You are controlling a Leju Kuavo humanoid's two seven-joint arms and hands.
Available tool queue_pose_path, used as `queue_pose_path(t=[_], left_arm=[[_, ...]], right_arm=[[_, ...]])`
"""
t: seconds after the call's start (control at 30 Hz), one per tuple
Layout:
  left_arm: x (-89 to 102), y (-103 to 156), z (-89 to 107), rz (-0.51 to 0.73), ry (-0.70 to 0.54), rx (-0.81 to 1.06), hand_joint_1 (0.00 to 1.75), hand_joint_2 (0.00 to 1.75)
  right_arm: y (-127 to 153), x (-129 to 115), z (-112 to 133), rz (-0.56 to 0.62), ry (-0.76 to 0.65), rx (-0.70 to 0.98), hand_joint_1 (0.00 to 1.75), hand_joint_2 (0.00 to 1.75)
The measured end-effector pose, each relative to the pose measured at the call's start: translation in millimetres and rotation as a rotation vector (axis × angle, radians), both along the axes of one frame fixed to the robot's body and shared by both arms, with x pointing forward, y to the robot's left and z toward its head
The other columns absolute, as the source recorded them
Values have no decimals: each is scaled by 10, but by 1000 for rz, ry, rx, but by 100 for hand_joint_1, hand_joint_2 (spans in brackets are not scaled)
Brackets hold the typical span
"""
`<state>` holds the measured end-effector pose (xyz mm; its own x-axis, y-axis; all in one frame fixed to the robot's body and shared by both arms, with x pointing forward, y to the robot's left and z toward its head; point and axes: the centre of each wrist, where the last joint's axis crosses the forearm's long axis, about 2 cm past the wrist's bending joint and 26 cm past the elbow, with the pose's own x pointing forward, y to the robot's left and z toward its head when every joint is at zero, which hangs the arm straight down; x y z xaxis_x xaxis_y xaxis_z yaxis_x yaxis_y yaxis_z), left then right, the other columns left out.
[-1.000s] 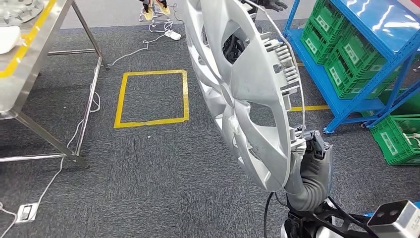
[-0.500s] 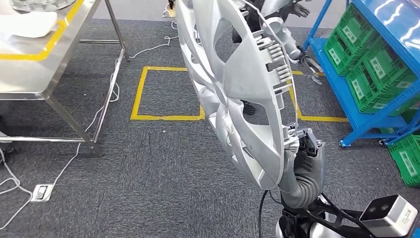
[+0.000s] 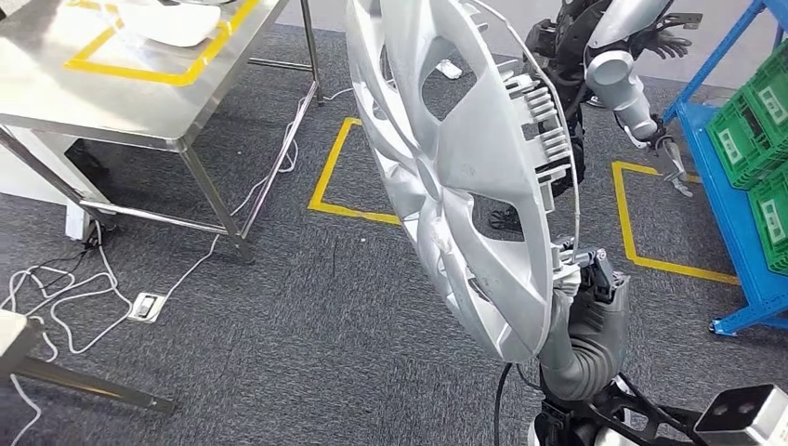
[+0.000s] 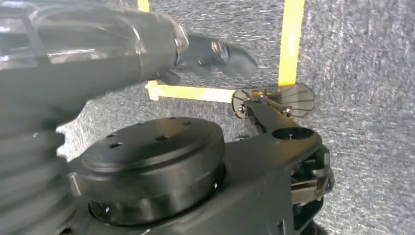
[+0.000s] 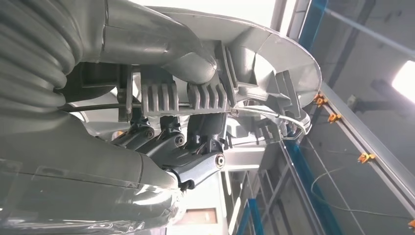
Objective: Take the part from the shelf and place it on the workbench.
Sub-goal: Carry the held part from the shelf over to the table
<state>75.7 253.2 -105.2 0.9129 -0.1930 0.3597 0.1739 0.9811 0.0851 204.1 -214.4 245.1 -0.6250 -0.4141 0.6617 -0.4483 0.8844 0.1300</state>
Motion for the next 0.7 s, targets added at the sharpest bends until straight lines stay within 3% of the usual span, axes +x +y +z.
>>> queue_pose_path(t=[0.7], left_arm=[[22,53,0,1,-2,11,0,175]], right_arm=[[1,-6,-17,2,6,-2,175,175]])
